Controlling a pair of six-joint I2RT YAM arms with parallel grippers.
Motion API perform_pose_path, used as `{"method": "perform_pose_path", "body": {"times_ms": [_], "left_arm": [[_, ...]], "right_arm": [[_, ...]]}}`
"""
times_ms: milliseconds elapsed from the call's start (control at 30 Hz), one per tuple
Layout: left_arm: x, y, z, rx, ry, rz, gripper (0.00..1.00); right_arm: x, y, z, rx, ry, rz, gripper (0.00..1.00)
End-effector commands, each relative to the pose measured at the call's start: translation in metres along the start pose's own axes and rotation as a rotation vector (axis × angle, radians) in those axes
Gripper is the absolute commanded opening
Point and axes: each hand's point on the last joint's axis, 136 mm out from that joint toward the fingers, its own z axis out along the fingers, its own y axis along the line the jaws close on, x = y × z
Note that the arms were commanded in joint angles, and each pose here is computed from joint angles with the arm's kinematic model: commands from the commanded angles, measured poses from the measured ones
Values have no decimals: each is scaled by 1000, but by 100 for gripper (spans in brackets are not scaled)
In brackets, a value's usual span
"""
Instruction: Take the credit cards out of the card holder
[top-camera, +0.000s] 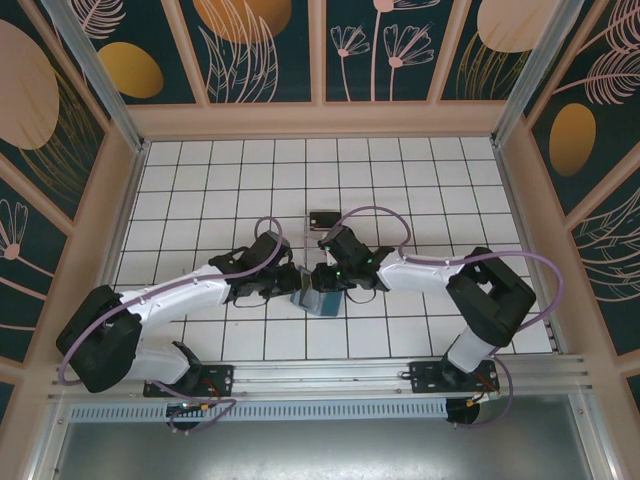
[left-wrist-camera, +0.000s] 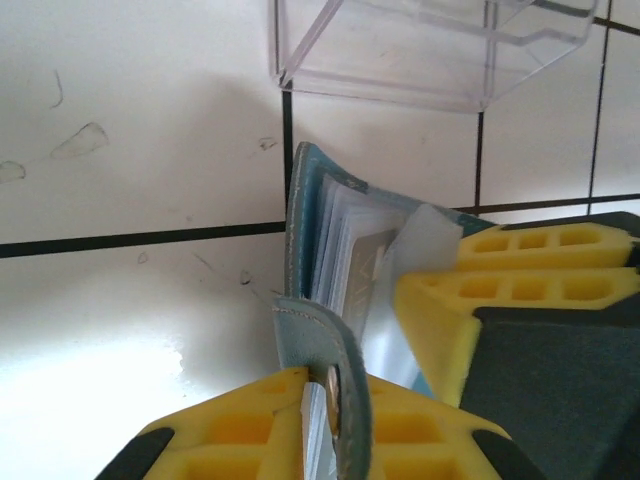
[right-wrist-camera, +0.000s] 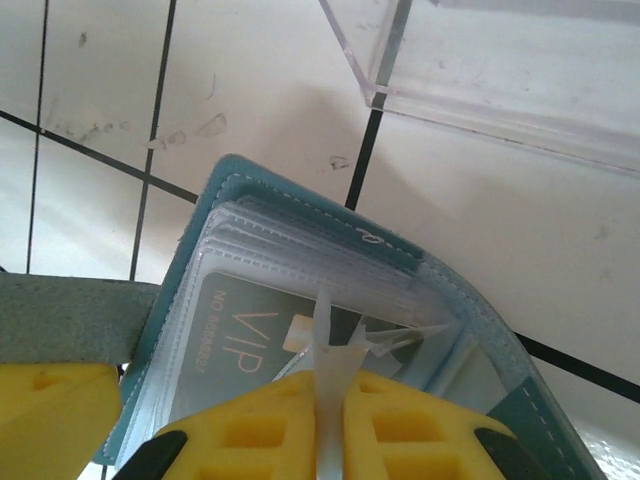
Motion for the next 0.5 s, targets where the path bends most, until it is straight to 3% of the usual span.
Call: {"method": "perform_pose_path", "body": {"times_ms": [0,100,333,467], "left_arm": [[4,-4,5,28,27,-21,16],[4,-2,6,21,21,-29,16],[-6,30,-9,-164,-50,-14,20],[-1,21,-1,-100,-23,-24,17]], "right_arm": [[-6,17,-8,-87,-31,1,13],[-5,15,-8,-86,-31,5,13],[-5,7,-9,-53,-30,25,13],[-7,10,-9,-67,-31,21,13]]}}
